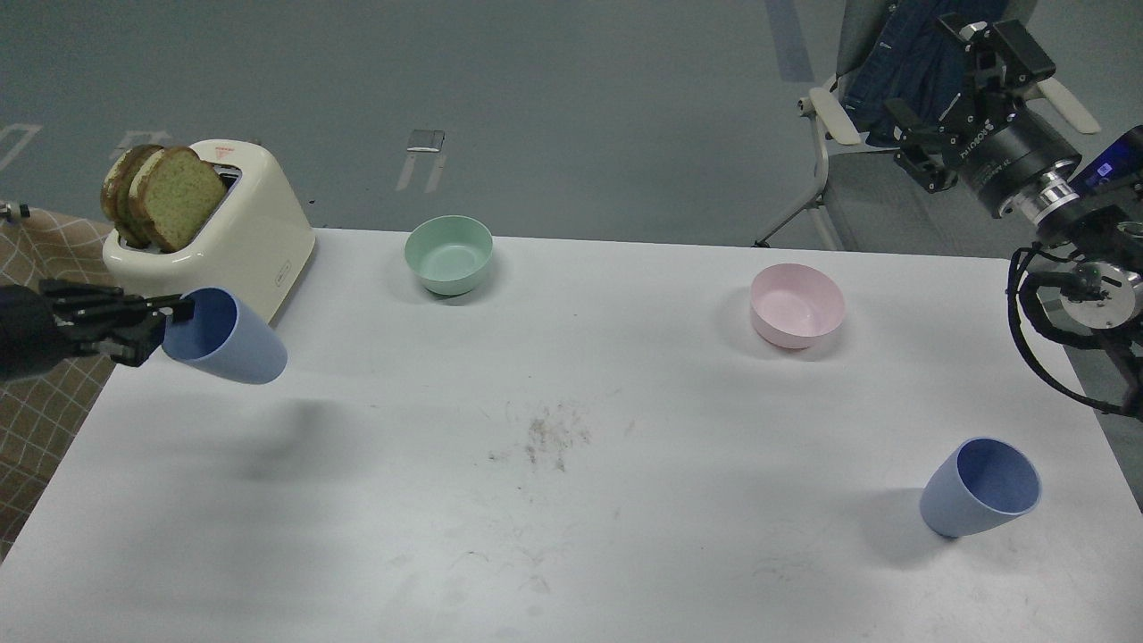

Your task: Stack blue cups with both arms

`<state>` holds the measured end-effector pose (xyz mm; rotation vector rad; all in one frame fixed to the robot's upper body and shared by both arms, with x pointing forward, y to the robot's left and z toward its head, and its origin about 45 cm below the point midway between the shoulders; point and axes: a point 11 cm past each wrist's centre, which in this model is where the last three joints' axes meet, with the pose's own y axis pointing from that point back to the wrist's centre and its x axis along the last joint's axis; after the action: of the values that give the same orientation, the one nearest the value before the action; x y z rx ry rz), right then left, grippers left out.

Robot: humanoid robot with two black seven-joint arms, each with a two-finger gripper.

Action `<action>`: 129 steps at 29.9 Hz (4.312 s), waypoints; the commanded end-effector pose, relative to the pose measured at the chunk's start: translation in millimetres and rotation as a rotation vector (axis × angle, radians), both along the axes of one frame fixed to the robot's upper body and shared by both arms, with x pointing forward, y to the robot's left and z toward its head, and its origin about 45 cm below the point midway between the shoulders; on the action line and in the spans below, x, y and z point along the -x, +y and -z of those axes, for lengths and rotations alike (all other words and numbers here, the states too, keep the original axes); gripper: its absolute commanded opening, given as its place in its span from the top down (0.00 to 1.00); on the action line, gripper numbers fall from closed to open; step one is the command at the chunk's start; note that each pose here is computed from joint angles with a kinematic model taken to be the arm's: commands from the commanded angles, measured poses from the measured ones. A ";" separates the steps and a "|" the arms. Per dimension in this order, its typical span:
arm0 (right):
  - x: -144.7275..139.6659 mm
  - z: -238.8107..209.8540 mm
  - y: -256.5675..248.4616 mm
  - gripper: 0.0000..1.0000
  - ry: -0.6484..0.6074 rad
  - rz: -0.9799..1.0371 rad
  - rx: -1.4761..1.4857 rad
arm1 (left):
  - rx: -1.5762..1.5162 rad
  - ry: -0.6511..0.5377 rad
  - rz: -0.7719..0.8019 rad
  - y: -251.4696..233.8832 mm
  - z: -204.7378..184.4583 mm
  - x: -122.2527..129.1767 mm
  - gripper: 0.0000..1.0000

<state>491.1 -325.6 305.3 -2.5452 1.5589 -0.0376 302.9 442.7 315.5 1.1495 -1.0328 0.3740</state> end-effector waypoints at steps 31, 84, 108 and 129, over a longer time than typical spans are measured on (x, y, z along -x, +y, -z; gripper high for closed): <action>-23.4 -77.3 35.4 0.00 -0.147 -0.056 -0.003 | -0.140 0.155 0.745 -310.8 81.5 -64.0 1.00; 178.5 -35.7 -148.4 0.00 0.143 -0.250 1.135 | 1.102 0.211 0.075 -251.9 -42.5 -160.0 0.04; 255.1 76.6 -154.3 0.01 0.279 -0.509 1.402 | 1.184 0.271 0.065 -268.6 -33.3 -158.0 0.04; 255.6 106.9 -131.6 1.00 0.280 -0.587 1.352 | 1.182 0.273 0.074 -270.6 -33.5 -156.6 0.04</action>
<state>234.8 -457.5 198.1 -4.0626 0.7781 -1.0001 459.5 172.4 349.0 0.0841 -0.4423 0.6250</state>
